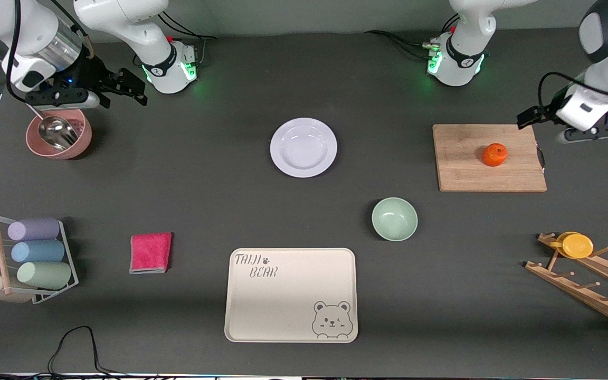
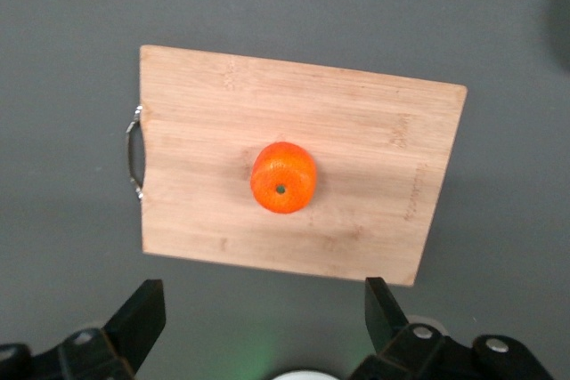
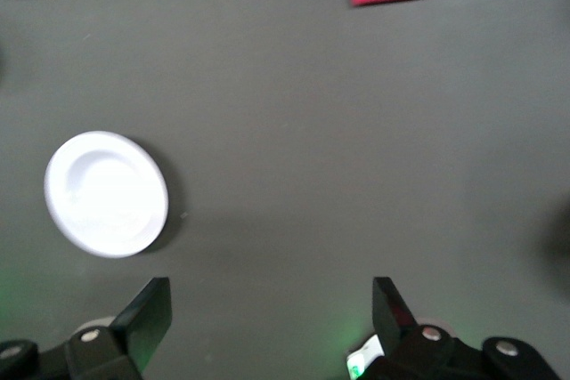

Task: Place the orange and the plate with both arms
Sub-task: 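Lower the left gripper onto the orange while the right gripper approaches the plate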

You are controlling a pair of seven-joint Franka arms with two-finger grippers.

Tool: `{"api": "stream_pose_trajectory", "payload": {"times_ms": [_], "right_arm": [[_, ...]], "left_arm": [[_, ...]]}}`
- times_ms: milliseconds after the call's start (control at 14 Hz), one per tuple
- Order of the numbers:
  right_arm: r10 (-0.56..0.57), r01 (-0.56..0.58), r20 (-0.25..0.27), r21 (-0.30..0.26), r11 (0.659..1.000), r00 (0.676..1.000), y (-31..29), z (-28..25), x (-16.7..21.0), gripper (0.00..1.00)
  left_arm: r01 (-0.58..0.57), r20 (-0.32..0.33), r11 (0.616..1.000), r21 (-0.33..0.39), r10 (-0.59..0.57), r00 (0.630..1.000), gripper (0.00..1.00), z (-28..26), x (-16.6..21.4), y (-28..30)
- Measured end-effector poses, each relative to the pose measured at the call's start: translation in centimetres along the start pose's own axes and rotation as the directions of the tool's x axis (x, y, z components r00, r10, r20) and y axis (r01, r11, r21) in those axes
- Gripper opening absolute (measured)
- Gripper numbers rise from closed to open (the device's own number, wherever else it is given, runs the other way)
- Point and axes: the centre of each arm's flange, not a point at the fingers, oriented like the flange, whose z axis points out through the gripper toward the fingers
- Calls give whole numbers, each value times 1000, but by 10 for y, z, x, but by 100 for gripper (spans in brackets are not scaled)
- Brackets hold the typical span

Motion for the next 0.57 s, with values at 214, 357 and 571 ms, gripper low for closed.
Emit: {"api": "stream_pose_trajectory", "payload": {"times_ms": [214, 357, 571], "right_arm": [[-19, 8, 74, 156, 988, 997, 18, 40, 2, 100], [-51, 27, 99, 232, 972, 994, 23, 72, 0, 100], [-125, 81, 97, 368, 926, 987, 26, 124, -5, 100]], "left_arm": [[-30, -16, 1000, -4, 30, 999, 100, 63, -2, 2], [-38, -8, 999, -7, 37, 999, 100, 90, 1, -1], [-42, -9, 999, -8, 42, 999, 100, 119, 9, -3]]}}
